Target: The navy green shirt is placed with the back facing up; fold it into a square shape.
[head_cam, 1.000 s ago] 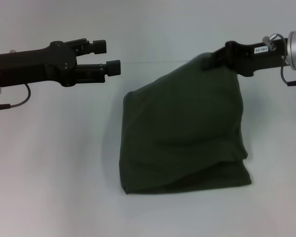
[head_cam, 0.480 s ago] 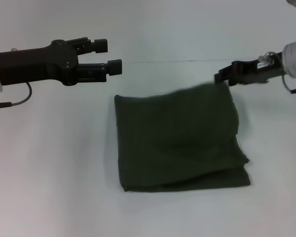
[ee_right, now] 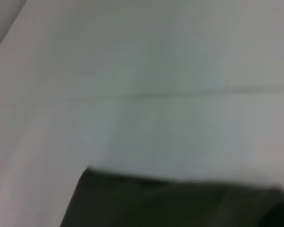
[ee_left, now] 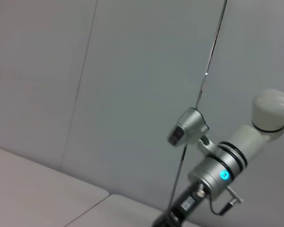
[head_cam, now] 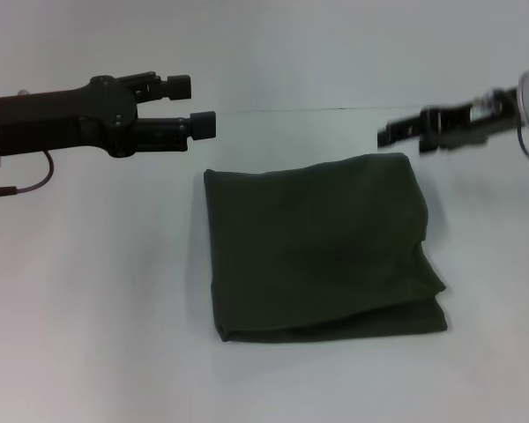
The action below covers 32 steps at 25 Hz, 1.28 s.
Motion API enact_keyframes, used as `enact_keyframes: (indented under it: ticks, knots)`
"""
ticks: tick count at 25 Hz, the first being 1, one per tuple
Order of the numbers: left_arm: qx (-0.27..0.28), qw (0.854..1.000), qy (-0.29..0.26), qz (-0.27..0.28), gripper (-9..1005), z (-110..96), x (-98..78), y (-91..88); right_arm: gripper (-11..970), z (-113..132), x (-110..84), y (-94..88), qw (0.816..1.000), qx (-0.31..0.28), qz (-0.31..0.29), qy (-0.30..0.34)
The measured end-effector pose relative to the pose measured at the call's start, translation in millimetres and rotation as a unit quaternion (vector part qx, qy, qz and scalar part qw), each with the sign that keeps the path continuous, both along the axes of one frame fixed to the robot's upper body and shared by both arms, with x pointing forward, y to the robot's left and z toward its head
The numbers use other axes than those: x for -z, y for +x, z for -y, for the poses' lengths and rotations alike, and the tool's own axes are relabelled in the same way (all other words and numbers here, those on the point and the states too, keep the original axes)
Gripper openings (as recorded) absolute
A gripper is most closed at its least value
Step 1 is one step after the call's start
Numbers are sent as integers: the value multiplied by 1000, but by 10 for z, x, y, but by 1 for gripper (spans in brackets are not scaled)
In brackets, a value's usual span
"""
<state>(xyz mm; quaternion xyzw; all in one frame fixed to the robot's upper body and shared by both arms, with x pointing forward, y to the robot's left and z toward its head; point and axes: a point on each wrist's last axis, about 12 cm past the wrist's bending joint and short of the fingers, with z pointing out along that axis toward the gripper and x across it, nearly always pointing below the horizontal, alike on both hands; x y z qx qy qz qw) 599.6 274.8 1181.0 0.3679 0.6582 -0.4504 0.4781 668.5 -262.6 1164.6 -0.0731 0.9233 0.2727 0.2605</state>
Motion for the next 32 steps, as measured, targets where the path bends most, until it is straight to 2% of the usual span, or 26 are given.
enact_keyframes:
  ticks: [2,8,14,19,32]
  knots:
    - [2,1000,1,-3,918,-7,12,-13,784,32,63,-97,999,-6,-30,13]
    - [3,1000,4,-7,919,-24,37,-38,880,182,289,-319,996,-5,-83,21]
    - [5,1000,5,-7,918,-24,39,-44,881,245,437,-452,992,-13,-125,12]
    - [6,1000,5,-6,917,-24,39,-45,881,170,584,-522,989,-24,-149,-5]
    - [9,1000,5,-3,918,-4,28,-37,871,78,667,-580,987,-34,-159,-3]
